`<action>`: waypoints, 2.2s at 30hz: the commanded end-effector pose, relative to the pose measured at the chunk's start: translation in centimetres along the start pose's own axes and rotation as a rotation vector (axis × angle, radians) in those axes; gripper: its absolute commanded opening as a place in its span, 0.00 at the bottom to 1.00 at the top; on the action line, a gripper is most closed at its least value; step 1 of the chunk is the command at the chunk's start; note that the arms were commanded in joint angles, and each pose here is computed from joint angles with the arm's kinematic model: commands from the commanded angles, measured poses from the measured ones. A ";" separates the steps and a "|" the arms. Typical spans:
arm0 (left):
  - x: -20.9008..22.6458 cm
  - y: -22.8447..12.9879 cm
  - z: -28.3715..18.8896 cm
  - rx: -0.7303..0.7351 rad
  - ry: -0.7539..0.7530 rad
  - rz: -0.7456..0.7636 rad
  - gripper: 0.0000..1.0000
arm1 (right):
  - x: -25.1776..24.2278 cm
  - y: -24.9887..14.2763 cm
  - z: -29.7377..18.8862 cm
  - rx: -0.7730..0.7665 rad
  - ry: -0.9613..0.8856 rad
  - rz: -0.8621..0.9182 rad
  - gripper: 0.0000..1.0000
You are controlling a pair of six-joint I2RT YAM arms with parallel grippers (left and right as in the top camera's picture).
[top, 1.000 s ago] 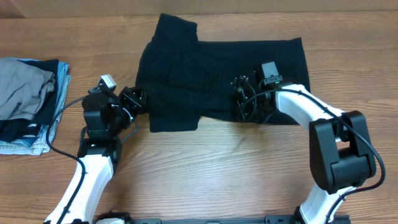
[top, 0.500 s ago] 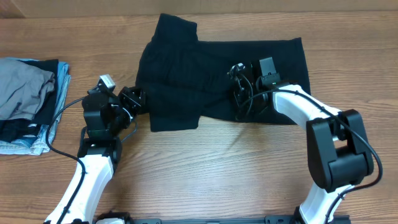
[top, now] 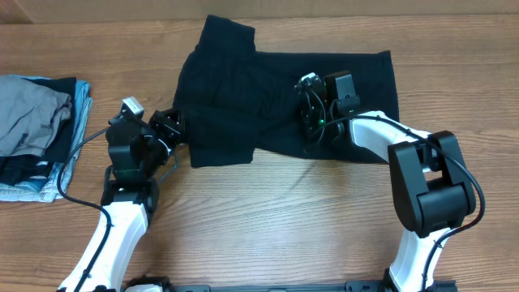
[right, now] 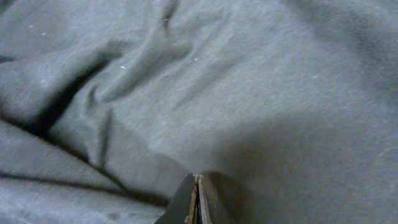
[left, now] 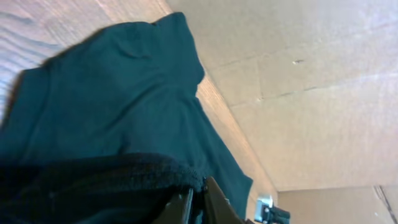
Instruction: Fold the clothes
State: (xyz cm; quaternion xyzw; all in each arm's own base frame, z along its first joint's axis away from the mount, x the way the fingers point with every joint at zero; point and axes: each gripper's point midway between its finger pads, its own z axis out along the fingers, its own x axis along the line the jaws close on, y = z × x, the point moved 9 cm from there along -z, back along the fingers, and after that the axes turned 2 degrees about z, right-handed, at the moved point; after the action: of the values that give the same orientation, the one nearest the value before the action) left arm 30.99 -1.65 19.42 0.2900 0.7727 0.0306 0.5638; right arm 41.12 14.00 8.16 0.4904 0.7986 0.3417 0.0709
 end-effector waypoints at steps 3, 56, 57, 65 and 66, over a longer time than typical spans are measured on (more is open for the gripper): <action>0.8 0.8 -0.4 -0.090 0.096 0.023 0.13 | -0.2 -0.1 0.1 0.006 -0.022 0.042 0.04; 4.6 -2.1 3.1 0.181 0.118 0.092 0.92 | 9.1 2.0 -4.9 0.144 0.123 -0.244 1.00; 4.6 -2.1 3.2 0.184 0.121 0.090 0.92 | 9.1 1.9 -5.0 0.149 0.123 -0.240 1.00; 5.5 -2.2 3.1 0.186 0.179 0.067 0.91 | 9.1 1.7 -5.0 0.162 0.124 -0.236 1.00; 5.4 -2.2 3.1 0.185 0.177 0.075 0.92 | 9.1 1.7 -5.0 0.163 0.125 -0.235 1.00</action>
State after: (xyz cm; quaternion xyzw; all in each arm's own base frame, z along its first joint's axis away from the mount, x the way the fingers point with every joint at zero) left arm 31.31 -2.16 12.53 0.3747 0.8045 -0.0036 0.4609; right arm 35.42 19.75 15.04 0.3770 0.8775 0.2957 0.0195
